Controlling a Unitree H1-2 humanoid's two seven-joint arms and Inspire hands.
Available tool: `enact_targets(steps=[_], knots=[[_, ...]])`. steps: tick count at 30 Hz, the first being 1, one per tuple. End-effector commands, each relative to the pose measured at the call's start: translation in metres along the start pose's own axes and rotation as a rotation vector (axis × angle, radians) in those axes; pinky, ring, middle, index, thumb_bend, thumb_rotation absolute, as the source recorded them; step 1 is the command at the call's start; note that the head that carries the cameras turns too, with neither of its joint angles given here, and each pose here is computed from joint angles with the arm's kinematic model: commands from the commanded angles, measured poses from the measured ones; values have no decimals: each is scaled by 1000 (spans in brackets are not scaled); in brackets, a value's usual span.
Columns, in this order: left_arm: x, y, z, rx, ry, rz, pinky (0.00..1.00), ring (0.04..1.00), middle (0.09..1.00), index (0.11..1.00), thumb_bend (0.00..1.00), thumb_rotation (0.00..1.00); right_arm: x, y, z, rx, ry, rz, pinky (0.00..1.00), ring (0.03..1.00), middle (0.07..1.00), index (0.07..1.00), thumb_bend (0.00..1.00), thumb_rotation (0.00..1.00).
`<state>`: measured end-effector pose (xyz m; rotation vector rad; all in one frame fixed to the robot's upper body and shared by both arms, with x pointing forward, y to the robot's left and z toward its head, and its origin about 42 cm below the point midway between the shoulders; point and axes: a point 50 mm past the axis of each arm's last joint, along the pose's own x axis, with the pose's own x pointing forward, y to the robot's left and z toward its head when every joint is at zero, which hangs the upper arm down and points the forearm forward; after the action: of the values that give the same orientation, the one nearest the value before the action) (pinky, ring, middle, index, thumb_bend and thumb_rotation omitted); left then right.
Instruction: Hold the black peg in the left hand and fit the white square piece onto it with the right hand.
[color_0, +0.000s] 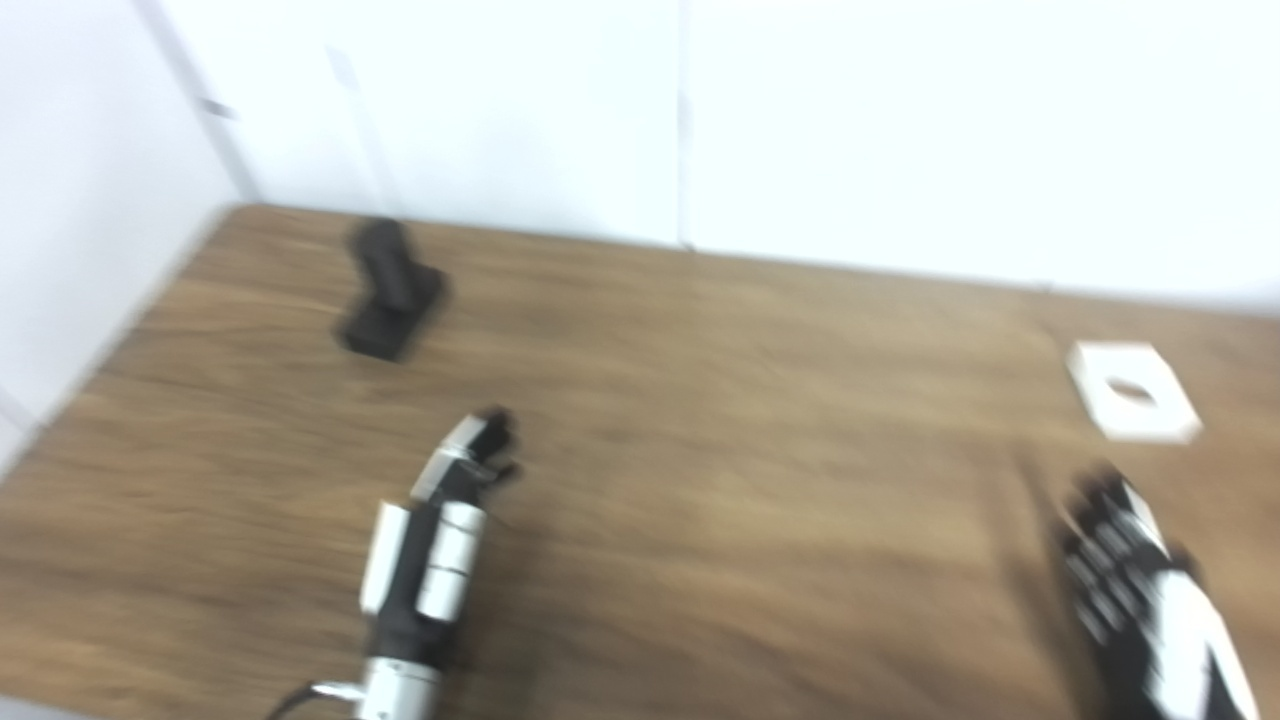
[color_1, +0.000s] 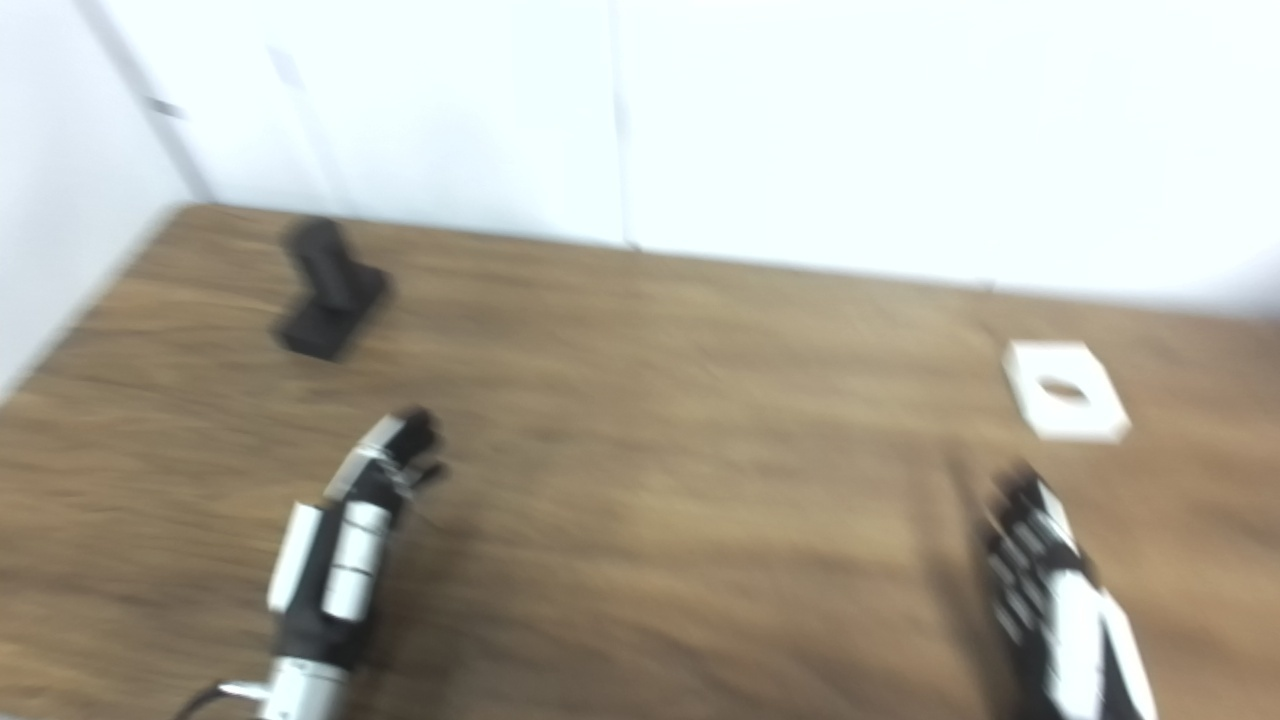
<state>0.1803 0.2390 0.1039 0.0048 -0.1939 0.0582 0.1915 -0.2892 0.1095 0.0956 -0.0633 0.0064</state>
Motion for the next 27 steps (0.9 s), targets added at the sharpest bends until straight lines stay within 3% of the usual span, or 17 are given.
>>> enact_targets(steps=[1,9,18,22,27], knots=[[3,-45,-11,-111,20,32,857,916,923,891,561,915,6,-6,9,-11,-60,17,1000,1000,1000,1000,514,1000],[3,-56,-20,-97,16,24,856,931,935,903,536,939,9,-12,3,-19,-43,4,1000,1000,992,961,693,982],[1,-59,-20,-62,29,25,878,935,941,916,551,916,5,-10,6,-36,-18,-34,986,968,919,898,688,910],[-2,-54,-13,13,36,47,867,919,926,910,553,702,3,-8,5,-34,-16,-37,968,955,908,891,703,908],[9,-36,21,255,-24,90,858,911,931,923,565,517,1,-4,4,-33,-9,-41,979,955,908,893,719,915]])
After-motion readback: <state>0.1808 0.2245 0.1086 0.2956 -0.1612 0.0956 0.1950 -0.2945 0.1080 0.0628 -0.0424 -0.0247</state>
